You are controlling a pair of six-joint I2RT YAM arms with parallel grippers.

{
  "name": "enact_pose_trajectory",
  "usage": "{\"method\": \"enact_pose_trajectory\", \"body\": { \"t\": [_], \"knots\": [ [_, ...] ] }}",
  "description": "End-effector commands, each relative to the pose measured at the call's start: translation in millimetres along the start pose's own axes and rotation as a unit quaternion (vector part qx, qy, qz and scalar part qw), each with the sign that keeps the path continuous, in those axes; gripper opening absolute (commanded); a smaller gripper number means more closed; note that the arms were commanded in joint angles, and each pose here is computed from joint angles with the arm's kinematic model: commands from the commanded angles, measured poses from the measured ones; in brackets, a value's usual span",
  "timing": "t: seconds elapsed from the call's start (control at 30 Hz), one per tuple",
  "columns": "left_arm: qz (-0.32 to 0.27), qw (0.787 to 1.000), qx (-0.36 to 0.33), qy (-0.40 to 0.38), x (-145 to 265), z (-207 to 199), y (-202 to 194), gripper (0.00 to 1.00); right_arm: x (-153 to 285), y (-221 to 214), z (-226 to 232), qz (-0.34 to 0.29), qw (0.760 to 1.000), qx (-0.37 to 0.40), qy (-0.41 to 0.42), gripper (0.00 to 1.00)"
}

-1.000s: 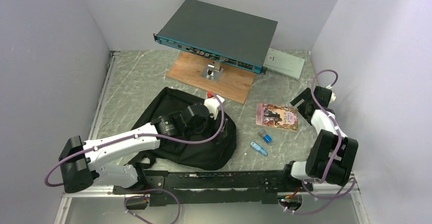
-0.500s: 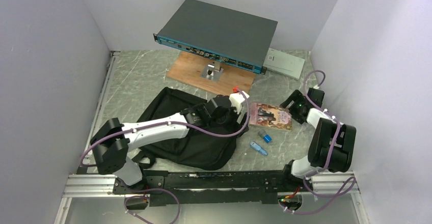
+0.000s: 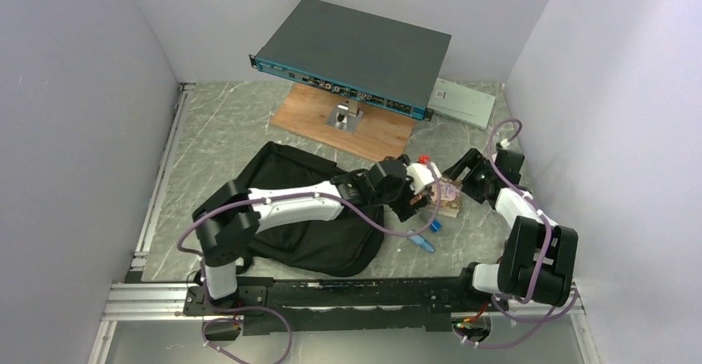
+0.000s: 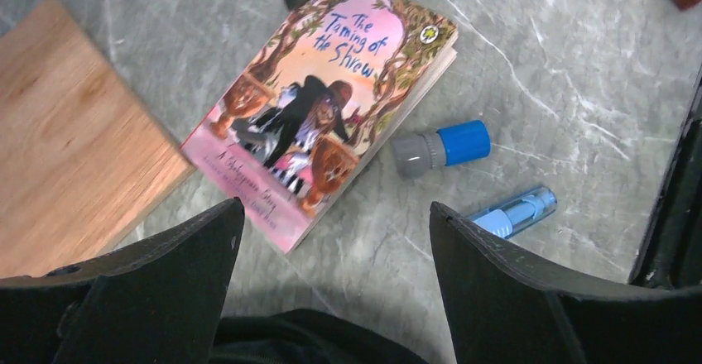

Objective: Pack the student bag
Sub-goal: Pick up the book from the center of the board.

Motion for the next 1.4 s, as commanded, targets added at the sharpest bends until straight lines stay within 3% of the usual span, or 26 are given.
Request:
{"method": "enact_pose_trajectory", "body": {
  "t": [0.0,0.2,0.7,0.8,1.07,1.13,1.3,1.37],
  "knots": [
    [-0.013,0.994,-0.105,0.001,-20.9,-15.1,9.0,0.86,5.2,-5.6,15.1,0.0,0.997,-0.007,0.079,0.82],
    [-0.01,0.989,-0.145,0.028,-45.5,-14.5,1.0,0.87,15.2,-4.9,28.3,-0.006,0.991,-0.044,0.126,0.75],
    [-0.023,0.983,-0.18,0.012,-86.6,-22.8,-1.3,0.83,40.0,8.9,39.4,-0.037,0.988,-0.067,0.131,0.73],
    [-0.034,0.983,-0.179,0.029,-94.6,-22.2,2.4,0.73,39.9,7.7,39.5,-0.035,0.988,-0.068,0.133,0.72],
    [-0.053,0.984,-0.165,0.031,-93.6,-23.6,8.4,0.16,45.2,10.4,41.1,-0.043,0.989,-0.046,0.133,0.73],
    [-0.057,0.985,-0.158,0.038,-90.3,-22.7,10.5,0.0,50.2,16.6,35.6,-0.061,0.995,-0.015,0.084,0.75],
    [-0.08,0.984,-0.147,0.065,-75.3,-17.0,17.6,0.0,69.2,22.2,21.4,-0.105,0.994,0.015,-0.018,0.99],
    [-0.087,0.983,-0.146,0.063,-69.2,-17.2,20.1,0.0,67.2,21.7,17.6,-0.099,0.995,-0.006,-0.002,1.0]
  ]
}}
Point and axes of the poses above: each gripper's point midway between its finger pads, its own x axis back along the fingers, its own z axis along the line the jaws close on, y = z × x, the point moved 8 cm from there along x, back along the fingers, and after that the axes turned 13 degrees about x, right-handed, at the moved point
